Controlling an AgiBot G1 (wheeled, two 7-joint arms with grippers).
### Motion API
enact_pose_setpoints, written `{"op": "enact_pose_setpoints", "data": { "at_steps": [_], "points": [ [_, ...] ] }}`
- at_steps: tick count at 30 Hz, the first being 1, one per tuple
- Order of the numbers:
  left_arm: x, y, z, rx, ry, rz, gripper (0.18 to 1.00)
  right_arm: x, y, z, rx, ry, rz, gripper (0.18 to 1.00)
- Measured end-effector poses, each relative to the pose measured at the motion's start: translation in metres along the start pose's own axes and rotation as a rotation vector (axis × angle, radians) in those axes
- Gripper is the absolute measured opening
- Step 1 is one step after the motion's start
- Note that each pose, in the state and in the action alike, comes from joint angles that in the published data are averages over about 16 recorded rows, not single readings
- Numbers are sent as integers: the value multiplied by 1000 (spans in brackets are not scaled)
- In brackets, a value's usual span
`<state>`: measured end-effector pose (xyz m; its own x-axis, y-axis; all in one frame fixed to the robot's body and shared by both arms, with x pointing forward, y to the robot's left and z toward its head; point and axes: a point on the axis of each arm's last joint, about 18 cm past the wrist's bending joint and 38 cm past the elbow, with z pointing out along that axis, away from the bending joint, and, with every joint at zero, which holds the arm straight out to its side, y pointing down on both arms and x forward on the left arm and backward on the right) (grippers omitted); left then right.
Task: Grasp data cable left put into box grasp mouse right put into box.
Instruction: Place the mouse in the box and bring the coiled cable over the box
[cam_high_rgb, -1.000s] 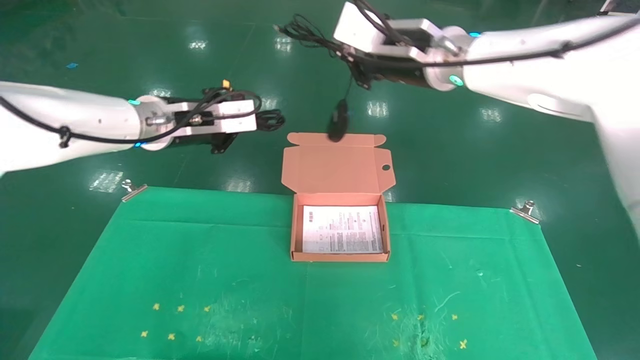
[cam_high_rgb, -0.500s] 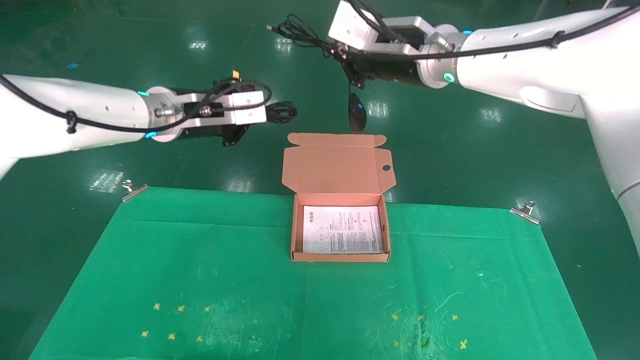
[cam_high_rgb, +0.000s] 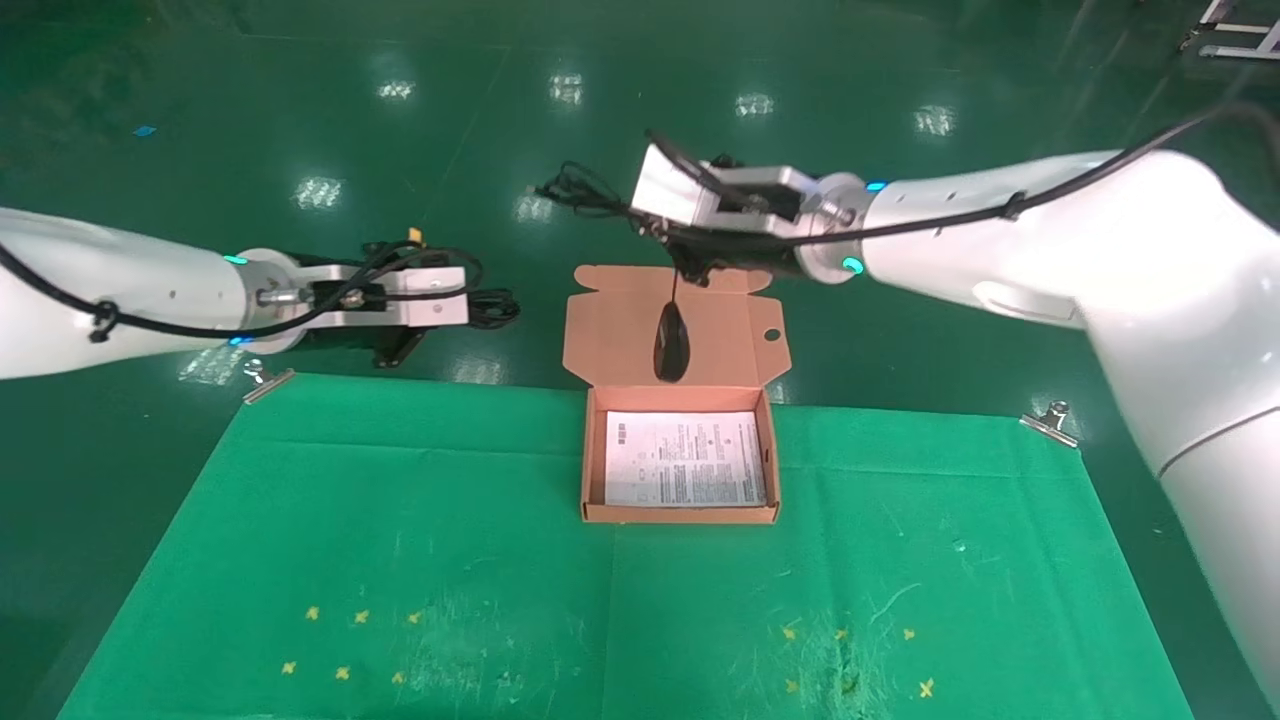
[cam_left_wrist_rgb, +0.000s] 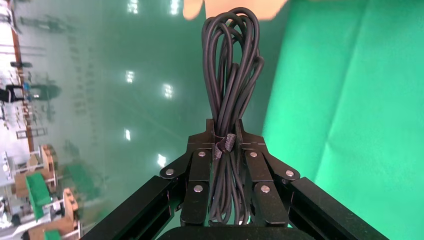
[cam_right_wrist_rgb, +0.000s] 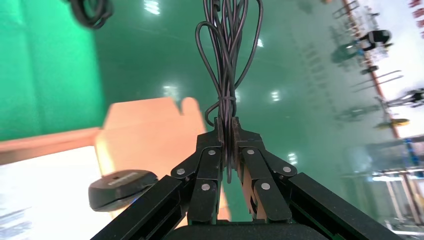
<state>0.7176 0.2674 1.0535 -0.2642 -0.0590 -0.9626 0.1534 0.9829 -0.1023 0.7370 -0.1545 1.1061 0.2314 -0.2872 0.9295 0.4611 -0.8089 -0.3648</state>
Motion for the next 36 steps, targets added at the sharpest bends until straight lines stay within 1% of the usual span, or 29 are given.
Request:
{"op": "enact_pose_setpoints", "data": {
  "at_steps": [6,12,16,20,26,29,32,36],
  "points": [
    [8,11,-10,-49,15,-11,250,-31,4,12,-13,-56,14,204],
    [12,14,-17,-76,16,-17,250,-60,8,22,-28,-106,45,204],
    [14,13,-19,-81,13,-19,249,-78,11,28,-42,-133,88,204],
    [15,12,-20,-84,10,-19,249,-93,17,32,-65,-152,155,204],
    [16,12,-21,-86,8,-20,249,-109,32,36,-119,-165,268,204],
    [16,11,-21,-87,8,-20,249,-114,40,37,-149,-164,308,204],
    [16,11,-21,-87,7,-20,249,-118,46,37,-175,-163,331,204],
    [17,10,-21,-85,8,-20,249,-122,53,37,-200,-163,335,204]
  ]
}}
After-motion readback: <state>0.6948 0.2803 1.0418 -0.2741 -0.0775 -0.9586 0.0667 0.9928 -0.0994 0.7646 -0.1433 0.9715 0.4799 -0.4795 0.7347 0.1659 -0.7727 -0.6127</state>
